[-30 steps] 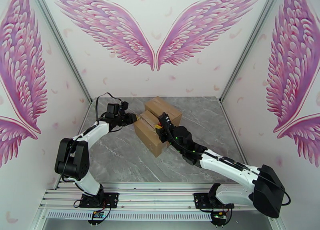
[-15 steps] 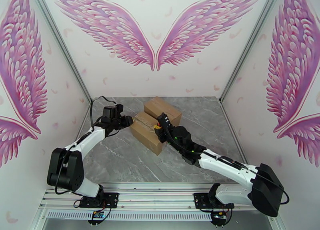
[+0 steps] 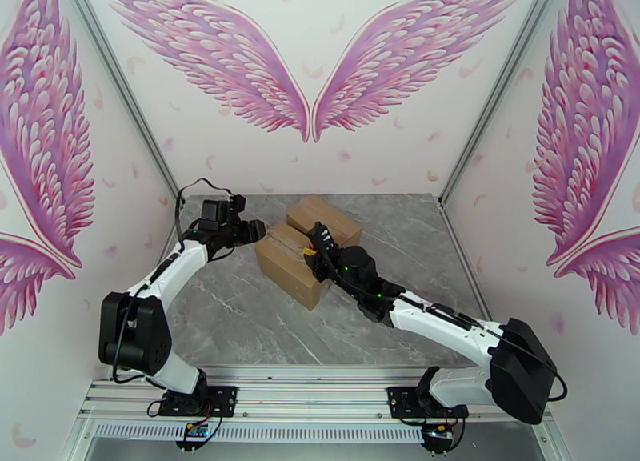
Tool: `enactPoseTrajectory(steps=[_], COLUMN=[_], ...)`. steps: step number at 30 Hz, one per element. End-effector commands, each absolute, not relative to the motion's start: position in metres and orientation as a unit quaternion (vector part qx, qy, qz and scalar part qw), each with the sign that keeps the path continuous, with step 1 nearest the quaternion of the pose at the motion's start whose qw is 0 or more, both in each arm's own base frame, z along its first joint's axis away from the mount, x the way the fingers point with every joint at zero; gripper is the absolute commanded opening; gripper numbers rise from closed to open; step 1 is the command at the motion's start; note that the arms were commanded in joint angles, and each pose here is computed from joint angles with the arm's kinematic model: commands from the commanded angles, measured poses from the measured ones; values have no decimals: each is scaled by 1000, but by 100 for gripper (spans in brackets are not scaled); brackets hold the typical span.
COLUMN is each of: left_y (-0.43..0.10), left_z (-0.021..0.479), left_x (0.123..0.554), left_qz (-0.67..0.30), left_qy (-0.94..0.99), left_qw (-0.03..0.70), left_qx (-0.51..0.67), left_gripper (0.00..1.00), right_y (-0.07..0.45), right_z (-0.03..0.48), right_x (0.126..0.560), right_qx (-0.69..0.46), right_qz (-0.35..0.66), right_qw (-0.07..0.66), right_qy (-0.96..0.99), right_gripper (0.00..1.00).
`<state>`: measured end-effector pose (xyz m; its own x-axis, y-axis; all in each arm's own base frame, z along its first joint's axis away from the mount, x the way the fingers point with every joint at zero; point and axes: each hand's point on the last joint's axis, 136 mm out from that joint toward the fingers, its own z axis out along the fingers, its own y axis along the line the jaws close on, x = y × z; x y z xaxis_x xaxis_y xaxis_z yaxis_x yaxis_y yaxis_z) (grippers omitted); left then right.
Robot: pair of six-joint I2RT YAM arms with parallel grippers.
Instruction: Unpack the express box
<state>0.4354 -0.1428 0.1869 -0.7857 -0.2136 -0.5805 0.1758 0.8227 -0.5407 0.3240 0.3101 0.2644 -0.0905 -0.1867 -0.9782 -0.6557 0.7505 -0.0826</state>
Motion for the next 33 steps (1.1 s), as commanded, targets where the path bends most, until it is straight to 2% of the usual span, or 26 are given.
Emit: enactPoseTrajectory(steps=[1,17,33], left_y=[-151,-136,-124], left_z=[169,129,102], left_x=[434,440,439], left_qz=[-301,-280,-258], left_qy=[908,923,935], left_qw=[293,262,235], left_qx=[11,-36,-59], left_gripper=[53,42,35], right_y=[317,311,293], right_z=[267,265,261], right_x=[326,324,317], right_qx=[-307,-309,-298], right_qz=[202,196,190], right_qw=[600,596,596], right_qy=[710,715,721], right_gripper=[0,0,0])
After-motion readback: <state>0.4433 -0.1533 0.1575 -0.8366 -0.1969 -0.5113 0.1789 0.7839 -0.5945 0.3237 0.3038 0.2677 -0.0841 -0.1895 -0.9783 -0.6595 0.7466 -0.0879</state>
